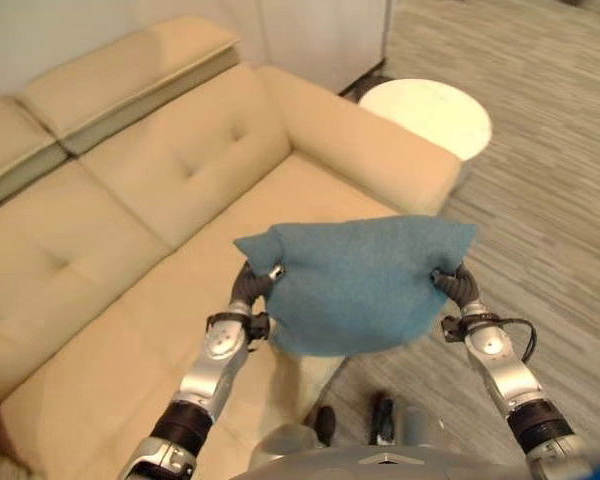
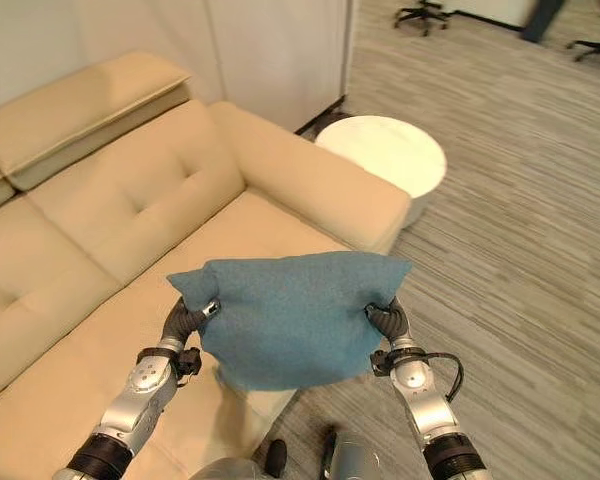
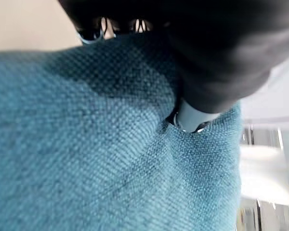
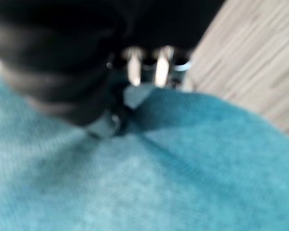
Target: Pick up all the scattered cushions and arrange them neatly on the sofa.
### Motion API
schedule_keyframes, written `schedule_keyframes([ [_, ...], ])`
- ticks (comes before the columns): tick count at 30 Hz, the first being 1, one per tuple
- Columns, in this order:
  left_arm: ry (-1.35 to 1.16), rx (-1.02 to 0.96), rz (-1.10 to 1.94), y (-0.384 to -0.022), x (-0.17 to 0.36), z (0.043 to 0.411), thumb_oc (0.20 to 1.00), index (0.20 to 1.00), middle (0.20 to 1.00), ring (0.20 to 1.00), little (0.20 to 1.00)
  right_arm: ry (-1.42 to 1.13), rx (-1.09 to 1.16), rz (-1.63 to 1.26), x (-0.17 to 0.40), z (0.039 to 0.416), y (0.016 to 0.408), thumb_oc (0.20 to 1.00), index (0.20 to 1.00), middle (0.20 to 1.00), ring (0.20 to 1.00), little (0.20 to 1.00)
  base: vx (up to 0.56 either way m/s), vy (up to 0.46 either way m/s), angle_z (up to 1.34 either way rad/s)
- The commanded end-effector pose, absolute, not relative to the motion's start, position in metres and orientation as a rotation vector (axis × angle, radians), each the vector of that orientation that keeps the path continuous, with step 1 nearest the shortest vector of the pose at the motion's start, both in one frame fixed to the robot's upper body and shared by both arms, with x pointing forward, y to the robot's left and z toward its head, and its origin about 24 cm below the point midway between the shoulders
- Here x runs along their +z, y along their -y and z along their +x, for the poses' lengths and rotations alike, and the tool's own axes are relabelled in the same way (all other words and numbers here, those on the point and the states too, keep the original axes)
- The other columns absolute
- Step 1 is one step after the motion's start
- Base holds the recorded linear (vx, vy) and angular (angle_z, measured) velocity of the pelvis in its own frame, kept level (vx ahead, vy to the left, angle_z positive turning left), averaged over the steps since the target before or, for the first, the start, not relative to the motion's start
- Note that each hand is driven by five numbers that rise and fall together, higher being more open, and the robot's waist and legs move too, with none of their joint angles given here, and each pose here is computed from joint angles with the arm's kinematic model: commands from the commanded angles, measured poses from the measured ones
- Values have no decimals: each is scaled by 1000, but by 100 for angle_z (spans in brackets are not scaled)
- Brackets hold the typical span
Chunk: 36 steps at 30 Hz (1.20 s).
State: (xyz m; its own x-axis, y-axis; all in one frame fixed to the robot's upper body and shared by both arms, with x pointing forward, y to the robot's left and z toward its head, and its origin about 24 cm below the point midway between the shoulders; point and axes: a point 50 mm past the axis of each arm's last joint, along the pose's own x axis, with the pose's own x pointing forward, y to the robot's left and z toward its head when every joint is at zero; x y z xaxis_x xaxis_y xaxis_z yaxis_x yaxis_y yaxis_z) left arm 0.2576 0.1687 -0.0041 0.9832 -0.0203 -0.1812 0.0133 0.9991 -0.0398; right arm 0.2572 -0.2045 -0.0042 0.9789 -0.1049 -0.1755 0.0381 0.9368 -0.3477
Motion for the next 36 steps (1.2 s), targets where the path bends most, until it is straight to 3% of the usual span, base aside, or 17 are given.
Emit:
schedule_keyframes([
  [1,26,-97,-55,-155,35,271,200,200,200,200,200,5,-117,-293,30,272,202,200,200,200,200,200,247,-193,217],
  [5,40,-132,-55,-145,38,273,200,200,200,200,200,-13,-134,-309,26,266,213,200,200,200,200,200,141,-167,231],
  [17,44,-128,-105,-142,39,273,200,200,200,200,200,7,-153,-317,32,266,222,200,200,200,200,200,23,-129,50],
  [24,20,-148,-105,-139,35,272,200,200,200,200,200,-7,-230,-321,31,261,236,200,200,200,200,200,-13,27,116],
  [36,-4,-85,-67,-166,29,259,200,200,200,200,200,-38,-171,-327,24,263,222,200,200,200,200,200,84,130,-5],
])
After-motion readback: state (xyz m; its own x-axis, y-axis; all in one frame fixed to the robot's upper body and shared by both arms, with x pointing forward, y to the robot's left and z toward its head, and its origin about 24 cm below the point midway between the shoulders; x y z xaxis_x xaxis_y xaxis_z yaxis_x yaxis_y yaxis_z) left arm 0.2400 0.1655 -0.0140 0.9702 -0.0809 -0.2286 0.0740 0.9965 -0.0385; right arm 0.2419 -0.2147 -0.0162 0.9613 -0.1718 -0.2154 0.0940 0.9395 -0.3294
